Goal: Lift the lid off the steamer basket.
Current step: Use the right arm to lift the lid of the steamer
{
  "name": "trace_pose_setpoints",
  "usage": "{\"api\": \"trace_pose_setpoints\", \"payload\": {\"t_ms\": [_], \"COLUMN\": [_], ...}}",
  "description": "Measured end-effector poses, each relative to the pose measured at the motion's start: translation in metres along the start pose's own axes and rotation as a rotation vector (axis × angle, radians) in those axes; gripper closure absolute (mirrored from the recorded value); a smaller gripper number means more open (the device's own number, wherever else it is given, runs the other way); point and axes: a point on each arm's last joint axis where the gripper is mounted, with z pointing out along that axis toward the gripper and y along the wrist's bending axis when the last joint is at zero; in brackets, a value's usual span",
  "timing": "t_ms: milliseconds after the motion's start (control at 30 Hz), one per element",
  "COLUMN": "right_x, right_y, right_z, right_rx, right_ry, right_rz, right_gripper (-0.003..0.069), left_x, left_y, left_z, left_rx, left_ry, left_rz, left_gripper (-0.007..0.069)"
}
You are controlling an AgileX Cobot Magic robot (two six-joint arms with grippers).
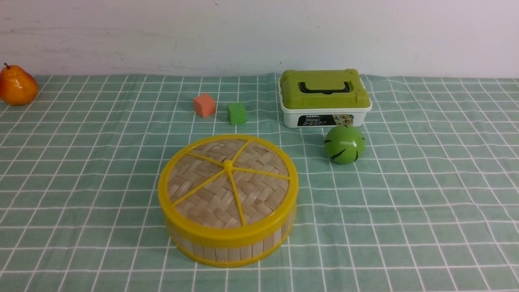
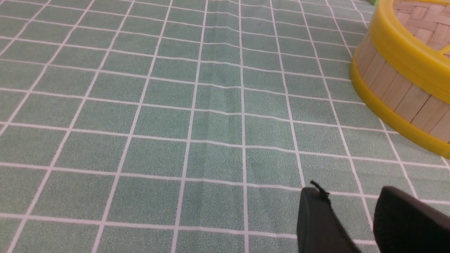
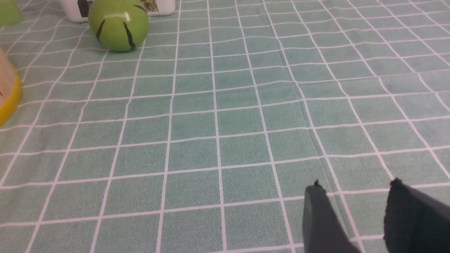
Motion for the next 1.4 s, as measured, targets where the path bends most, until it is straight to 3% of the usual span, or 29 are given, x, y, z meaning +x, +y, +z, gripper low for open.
{"api": "trace_pose_setpoints", "payload": {"t_ms": [900,1033,1067,1100,1133,1233,1267,1400], "right_x": [0.0,0.0,0.0,0.0,0.0,-0.002,-0.004,-0.006], "right_y": [0.001,0.007,0.012,0.013,0.018,0.024,0.025,0.025], "right_z": [0.0,0.0,-0.001,-0.001,-0.001,-0.002,-0.003,-0.003], "right_rx": [-0.013,-0.074,-0.131,-0.138,-0.201,-0.268,-0.289,-0.299], "right_ry": [0.001,0.01,0.028,0.03,0.06,0.092,0.091,0.074], "right_rz": [0.033,0.235,0.461,0.48,0.743,0.995,1.063,1.065], "right_gripper": [0.0418,0.0418,0.0418,0.0418,0.0418,0.0418,0.0418,0.0418], "left_x": [0.0,0.0,0.0,0.0,0.0,0.0,0.0,0.0], "left_y": [0.0,0.0,0.0,0.0,0.0,0.0,0.0,0.0], "left_z": [0.0,0.0,0.0,0.0,0.0,0.0,0.0,0.0], "left_rx": [0.0,0.0,0.0,0.0,0.0,0.0,0.0,0.0], "left_ry": [0.0,0.0,0.0,0.0,0.0,0.0,0.0,0.0], "left_rz": [0.0,0.0,0.0,0.0,0.0,0.0,0.0,0.0], "left_gripper": [0.0386,0.0386,0.0386,0.0386,0.0386,0.0386,0.0386,0.0386]}}
